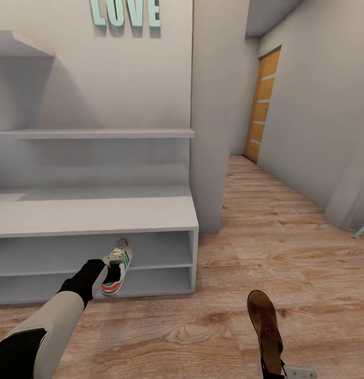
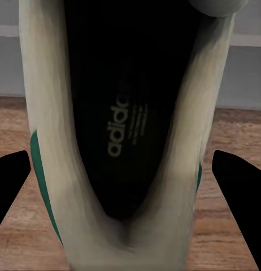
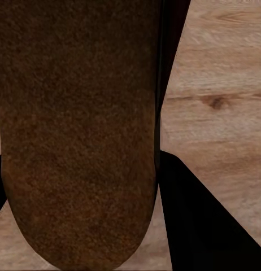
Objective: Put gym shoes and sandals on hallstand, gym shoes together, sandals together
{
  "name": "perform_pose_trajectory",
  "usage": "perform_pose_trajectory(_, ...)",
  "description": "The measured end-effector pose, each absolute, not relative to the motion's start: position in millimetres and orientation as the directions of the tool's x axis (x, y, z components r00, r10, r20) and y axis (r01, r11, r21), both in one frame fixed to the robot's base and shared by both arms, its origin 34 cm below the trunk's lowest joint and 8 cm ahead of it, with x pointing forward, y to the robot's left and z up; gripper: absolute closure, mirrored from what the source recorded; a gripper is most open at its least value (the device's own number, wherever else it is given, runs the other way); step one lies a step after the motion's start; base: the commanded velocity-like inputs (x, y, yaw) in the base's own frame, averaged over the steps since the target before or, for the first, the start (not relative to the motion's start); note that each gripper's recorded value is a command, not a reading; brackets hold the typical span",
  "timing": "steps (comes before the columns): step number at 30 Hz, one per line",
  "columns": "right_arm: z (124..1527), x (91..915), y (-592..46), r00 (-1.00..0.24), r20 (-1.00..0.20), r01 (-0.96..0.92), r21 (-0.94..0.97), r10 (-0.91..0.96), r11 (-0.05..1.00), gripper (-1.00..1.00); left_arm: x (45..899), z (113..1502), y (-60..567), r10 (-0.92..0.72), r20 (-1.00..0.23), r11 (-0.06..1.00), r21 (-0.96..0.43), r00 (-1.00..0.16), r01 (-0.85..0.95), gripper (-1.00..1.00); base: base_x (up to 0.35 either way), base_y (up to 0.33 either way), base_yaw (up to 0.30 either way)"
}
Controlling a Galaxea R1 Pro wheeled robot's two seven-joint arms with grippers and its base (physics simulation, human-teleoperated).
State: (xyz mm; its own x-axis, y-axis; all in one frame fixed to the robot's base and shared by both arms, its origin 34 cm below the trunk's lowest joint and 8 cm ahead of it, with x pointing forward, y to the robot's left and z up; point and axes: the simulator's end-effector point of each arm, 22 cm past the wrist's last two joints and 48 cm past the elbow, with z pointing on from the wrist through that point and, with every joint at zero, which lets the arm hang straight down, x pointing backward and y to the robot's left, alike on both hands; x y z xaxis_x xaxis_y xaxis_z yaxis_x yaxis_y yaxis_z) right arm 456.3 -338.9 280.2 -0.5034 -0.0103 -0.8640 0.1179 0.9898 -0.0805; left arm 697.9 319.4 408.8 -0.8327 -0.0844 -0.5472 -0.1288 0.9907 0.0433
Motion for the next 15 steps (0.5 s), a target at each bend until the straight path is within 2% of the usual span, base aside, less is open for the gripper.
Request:
perform_pose_trajectory(3,280.1,456.3,-338.4,-0.504,-0.864,0.117,-0.08,-0.01,0.99,1.0,697.6,408.3,319.4,-0.084,-0.546,0.991,0.043,-0.833,-0.129,1.0,0.189,0.049,0.0)
perform_pose_trajectory(10,280.0,456.3,-338.5,-0.504,-0.864,0.118,-0.08,-0.01,0.99,1.0,697.7,407.9,318.3,-0.086,-0.547,0.991,0.04,-0.833,-0.129,1.0,0.064,0.004,0.0)
perform_pose_trajectory(15,280.2,456.3,-338.3,-0.503,-0.864,0.117,-0.08,-0.01,0.99,1.0,698.1,408.6,318.3,-0.086,-0.549,0.991,0.039,-0.832,-0.129,1.0,0.239,0.0,0.0)
